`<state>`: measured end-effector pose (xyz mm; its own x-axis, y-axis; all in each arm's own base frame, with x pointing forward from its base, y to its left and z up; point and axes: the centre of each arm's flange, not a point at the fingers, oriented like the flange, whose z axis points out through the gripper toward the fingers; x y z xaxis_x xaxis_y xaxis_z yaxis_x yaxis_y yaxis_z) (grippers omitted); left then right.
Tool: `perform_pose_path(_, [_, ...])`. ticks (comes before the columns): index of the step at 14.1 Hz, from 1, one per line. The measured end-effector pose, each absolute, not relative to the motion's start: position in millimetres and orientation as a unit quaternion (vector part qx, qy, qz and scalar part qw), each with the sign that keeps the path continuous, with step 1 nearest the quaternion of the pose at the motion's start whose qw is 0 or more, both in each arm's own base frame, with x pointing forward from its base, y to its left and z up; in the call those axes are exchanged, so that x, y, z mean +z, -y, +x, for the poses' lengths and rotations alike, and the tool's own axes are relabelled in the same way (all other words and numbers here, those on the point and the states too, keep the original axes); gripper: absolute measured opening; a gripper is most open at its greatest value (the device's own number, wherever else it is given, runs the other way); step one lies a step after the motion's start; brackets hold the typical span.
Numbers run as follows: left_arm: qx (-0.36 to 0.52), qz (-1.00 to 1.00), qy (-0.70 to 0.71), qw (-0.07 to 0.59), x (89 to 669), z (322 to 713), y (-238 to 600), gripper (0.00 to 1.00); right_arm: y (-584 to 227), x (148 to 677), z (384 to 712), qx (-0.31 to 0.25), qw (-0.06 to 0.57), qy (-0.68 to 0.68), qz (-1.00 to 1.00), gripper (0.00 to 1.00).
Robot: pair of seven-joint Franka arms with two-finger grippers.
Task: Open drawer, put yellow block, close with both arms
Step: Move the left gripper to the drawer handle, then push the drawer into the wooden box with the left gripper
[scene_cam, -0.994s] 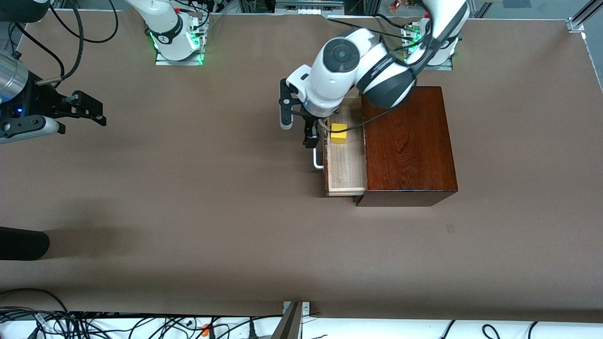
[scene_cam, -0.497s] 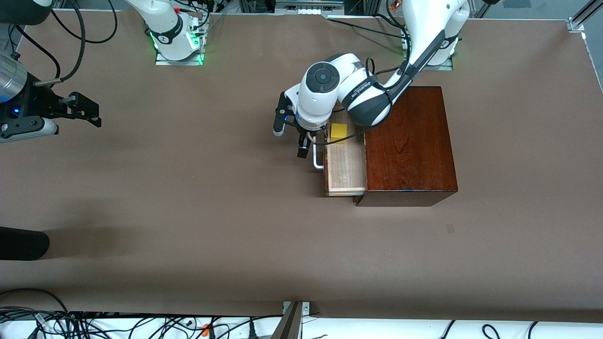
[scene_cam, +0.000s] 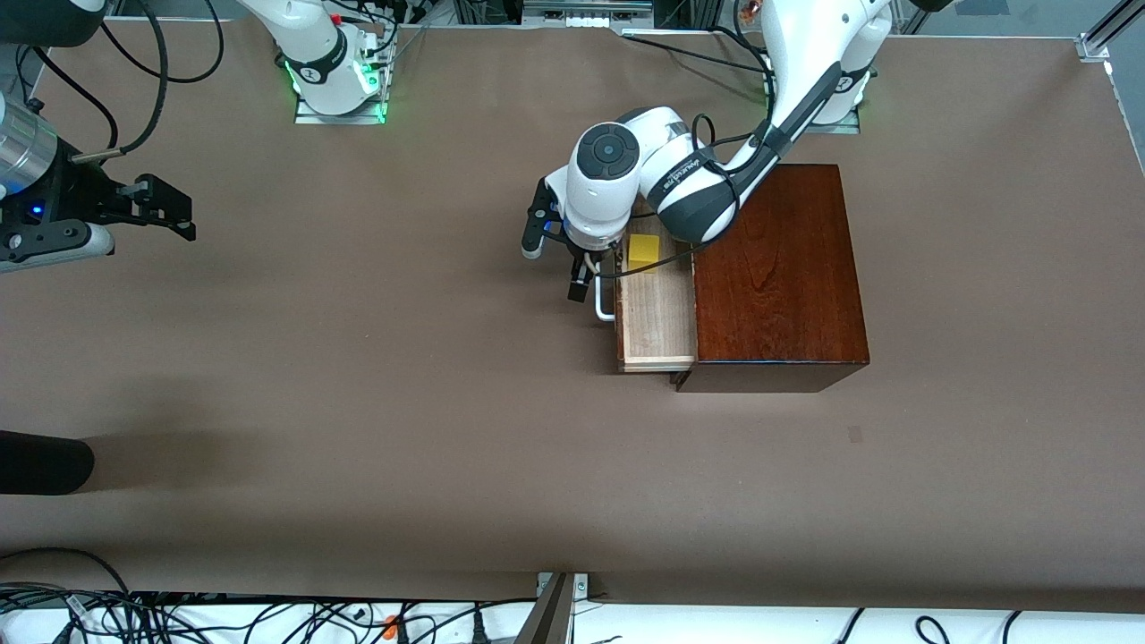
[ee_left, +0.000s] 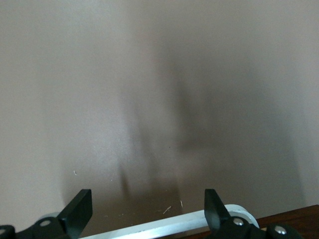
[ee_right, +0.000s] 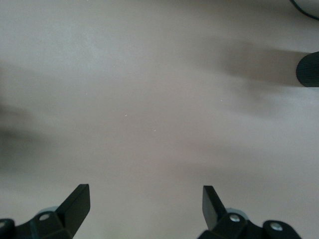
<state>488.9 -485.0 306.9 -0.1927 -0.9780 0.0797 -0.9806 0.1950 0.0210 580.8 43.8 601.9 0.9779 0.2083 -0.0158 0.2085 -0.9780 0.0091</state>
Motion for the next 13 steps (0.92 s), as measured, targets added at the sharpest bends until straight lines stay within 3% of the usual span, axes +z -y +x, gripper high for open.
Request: perform_pose_path(13, [-0.065, 0.661, 0.747, 0.029, 308, 519, 424, 1.00, -51, 602, 580, -0.007, 0.006, -0.111, 0.994, 1.00])
